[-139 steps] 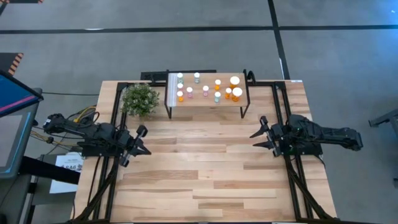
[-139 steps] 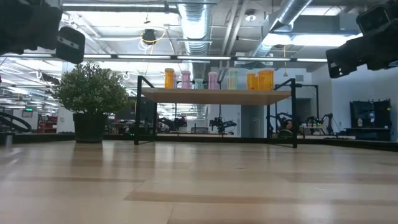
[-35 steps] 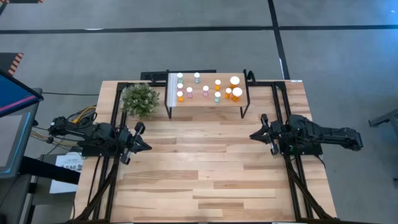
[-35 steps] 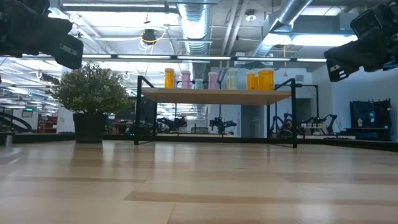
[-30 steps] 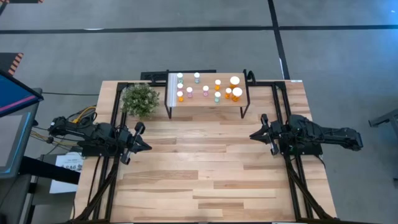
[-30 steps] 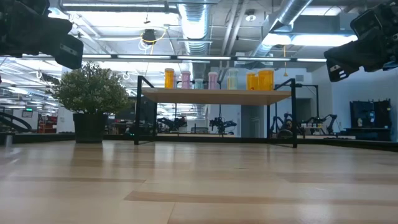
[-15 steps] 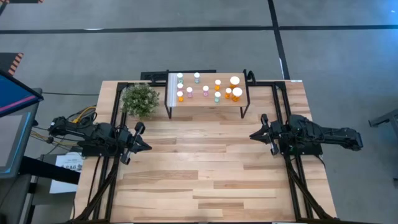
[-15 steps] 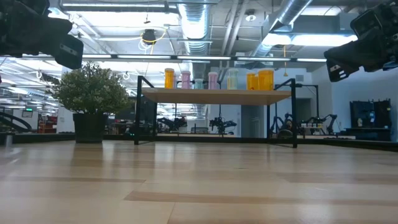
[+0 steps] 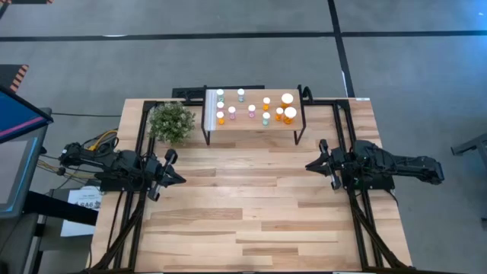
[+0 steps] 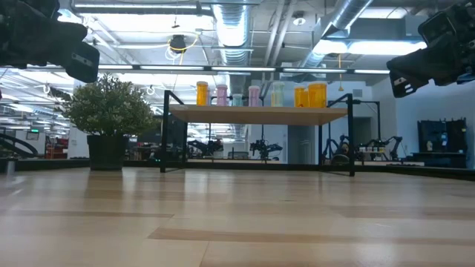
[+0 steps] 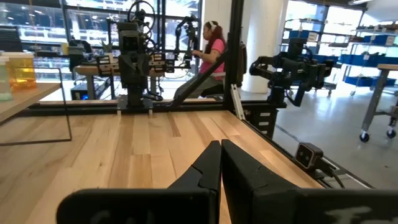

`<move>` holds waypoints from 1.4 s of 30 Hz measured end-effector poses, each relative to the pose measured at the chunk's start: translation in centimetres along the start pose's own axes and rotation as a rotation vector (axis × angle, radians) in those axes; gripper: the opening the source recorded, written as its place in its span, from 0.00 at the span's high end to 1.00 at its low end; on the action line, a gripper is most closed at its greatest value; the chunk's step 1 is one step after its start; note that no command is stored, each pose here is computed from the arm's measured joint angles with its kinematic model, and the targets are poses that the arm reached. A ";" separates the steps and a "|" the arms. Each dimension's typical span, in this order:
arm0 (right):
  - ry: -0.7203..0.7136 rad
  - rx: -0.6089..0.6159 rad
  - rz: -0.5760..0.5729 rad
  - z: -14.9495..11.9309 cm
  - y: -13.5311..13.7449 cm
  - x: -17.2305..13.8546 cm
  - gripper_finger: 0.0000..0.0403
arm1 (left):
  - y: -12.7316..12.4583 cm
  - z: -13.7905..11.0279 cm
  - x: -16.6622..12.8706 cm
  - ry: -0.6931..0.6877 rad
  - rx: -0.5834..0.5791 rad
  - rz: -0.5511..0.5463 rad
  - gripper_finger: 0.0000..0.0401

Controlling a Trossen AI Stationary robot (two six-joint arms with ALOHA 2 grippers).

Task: Pick and place medicine bottles onto shelf by color
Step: Return to Home Position

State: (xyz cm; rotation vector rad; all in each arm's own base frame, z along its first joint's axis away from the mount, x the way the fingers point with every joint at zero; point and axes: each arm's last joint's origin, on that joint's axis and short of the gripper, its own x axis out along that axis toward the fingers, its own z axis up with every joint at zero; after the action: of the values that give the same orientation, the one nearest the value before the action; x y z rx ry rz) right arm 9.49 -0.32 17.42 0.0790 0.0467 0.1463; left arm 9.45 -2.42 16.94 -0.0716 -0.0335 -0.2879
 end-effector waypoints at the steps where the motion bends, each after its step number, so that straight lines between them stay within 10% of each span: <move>1: 0.000 0.000 0.000 0.0 0.0 0.0 0.85 | 0.0 0.0 0.0 0.000 0.000 0.007 1.00; 42: 0.000 0.000 0.000 0.0 0.0 0.0 0.85 | 0.0 0.0 0.0 0.002 0.000 0.014 1.00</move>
State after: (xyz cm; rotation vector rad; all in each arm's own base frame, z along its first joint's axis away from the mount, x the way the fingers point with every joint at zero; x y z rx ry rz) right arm 9.49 -0.32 17.41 0.0792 0.0471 0.1461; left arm 9.46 -2.38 16.92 -0.0715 -0.0315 -0.2741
